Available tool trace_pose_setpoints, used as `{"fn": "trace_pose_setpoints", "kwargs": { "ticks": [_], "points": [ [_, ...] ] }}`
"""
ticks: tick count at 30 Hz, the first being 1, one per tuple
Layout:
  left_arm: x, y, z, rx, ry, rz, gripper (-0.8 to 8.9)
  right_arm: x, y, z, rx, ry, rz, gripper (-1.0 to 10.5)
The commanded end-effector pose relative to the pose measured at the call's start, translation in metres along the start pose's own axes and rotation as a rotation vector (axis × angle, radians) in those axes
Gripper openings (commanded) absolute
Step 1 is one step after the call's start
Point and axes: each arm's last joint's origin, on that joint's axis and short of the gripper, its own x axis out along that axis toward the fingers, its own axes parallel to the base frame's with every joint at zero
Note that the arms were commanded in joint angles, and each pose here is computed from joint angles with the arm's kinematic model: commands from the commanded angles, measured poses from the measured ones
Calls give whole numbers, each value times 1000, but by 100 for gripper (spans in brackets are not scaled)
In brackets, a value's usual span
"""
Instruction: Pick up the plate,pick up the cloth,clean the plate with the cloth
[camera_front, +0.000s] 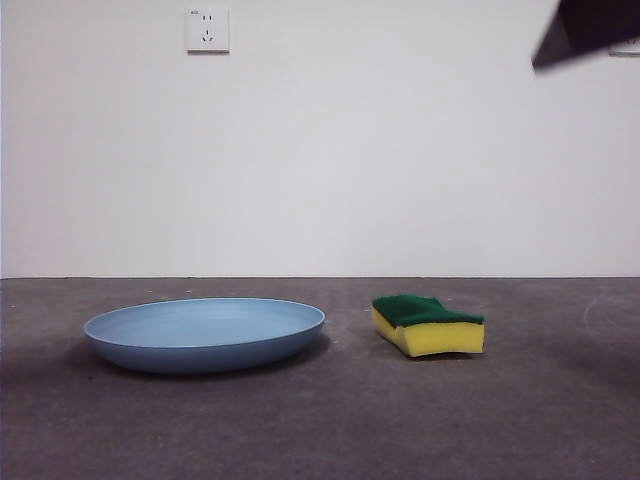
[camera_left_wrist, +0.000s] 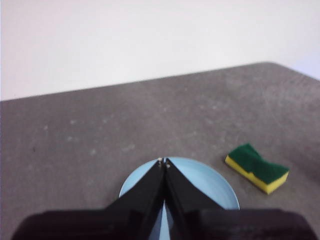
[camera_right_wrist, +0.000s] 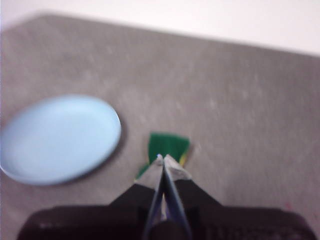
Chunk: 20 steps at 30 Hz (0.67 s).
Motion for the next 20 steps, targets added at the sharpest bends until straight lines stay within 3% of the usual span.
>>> {"fn": "trace_pose_setpoints", "kwargs": {
  "ticks": [1, 20],
  "points": [
    [-1, -1, 2, -17, -26, -8, -6, 3, 0, -1, 26, 2, -9, -9],
    [-1, 0, -13, -16, 135, 6, -3, 2, 0, -1, 26, 1, -9, 1]
  ]
}}
